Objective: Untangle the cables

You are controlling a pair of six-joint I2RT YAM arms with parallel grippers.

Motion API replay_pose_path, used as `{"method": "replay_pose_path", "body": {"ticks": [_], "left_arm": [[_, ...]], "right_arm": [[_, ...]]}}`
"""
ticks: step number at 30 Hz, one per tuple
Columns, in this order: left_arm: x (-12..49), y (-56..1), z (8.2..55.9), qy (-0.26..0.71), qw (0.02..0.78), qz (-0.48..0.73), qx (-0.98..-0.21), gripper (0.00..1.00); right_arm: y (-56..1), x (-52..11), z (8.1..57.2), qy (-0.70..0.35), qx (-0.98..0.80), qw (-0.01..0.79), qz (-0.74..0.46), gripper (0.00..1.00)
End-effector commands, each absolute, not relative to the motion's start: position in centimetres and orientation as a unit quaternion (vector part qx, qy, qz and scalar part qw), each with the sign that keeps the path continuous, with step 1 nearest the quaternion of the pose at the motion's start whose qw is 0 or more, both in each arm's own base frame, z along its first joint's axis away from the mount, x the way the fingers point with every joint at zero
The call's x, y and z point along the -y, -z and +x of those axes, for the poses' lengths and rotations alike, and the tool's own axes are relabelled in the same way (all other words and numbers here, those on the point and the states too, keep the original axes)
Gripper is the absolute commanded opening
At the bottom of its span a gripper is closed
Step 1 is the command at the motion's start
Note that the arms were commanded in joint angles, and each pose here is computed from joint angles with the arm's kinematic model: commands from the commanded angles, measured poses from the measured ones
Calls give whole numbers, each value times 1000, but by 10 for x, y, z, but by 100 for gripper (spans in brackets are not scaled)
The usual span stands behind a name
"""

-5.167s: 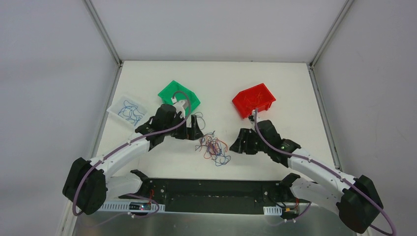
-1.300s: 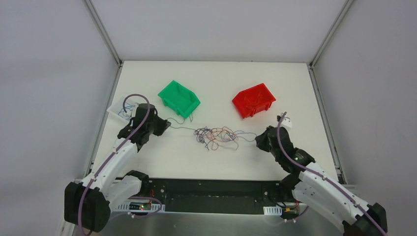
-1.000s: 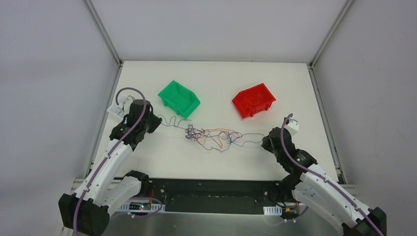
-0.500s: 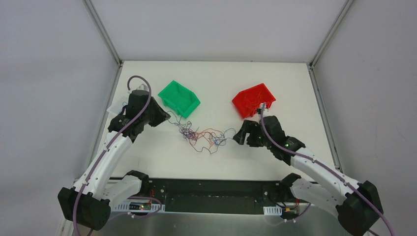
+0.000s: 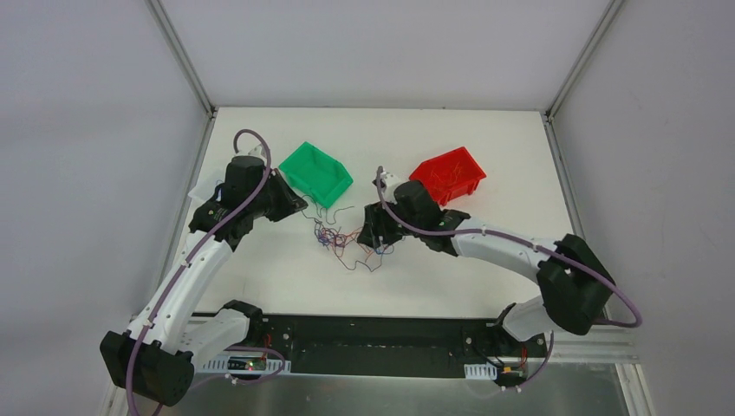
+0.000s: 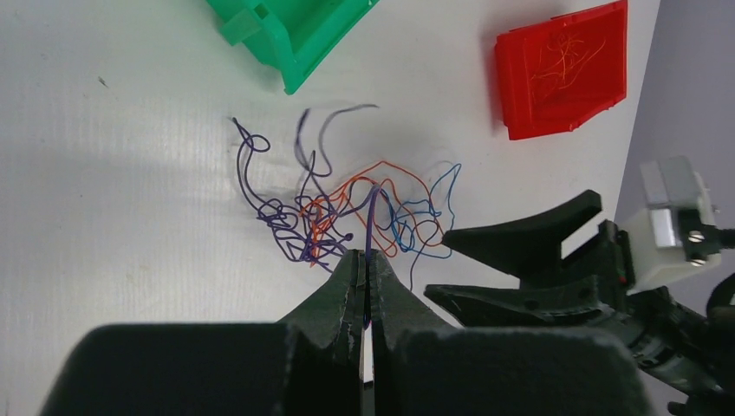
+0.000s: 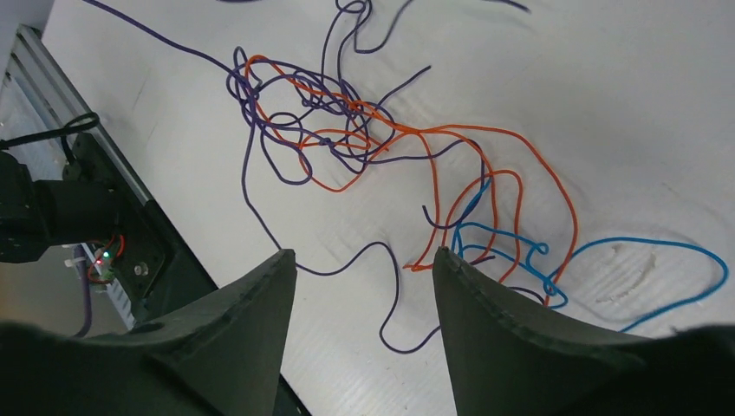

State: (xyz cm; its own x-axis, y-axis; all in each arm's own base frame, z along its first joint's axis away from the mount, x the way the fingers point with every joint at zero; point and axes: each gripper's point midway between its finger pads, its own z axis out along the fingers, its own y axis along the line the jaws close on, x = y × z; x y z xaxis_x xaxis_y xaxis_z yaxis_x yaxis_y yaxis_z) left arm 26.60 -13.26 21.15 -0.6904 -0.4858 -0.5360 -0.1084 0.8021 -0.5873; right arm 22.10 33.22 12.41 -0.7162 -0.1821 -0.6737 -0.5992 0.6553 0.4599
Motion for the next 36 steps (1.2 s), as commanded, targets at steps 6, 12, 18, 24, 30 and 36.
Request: {"method": "replay_pose_path", "body": {"ticks": [6,12,18,24,30,36], "left_arm": [[138,-232,266,285,379,-140,-869,0],[142,-228,265,292,367,-143,-871,0],[142,-222,265,290,363,-147,-873,0],[144,-221,266,296,355,-154,-874,0],[134,-230,270,277,386,-157,-866,0],[96,-258,274,192,447,-171,-857,0]], "right_arm": [[-107,-381,244,-322,-844,347,-250,53],[-81,-395,253,-317,-845,358,-239,51],[-75,-426,253,-342,-810,394,-269,55],[-58,-444,267,-322,-813,412,-258,57],[-22,-402,295,-193,-867,427,-168,27],[-7,-321,281,-81,-896,423,-106,17]]}}
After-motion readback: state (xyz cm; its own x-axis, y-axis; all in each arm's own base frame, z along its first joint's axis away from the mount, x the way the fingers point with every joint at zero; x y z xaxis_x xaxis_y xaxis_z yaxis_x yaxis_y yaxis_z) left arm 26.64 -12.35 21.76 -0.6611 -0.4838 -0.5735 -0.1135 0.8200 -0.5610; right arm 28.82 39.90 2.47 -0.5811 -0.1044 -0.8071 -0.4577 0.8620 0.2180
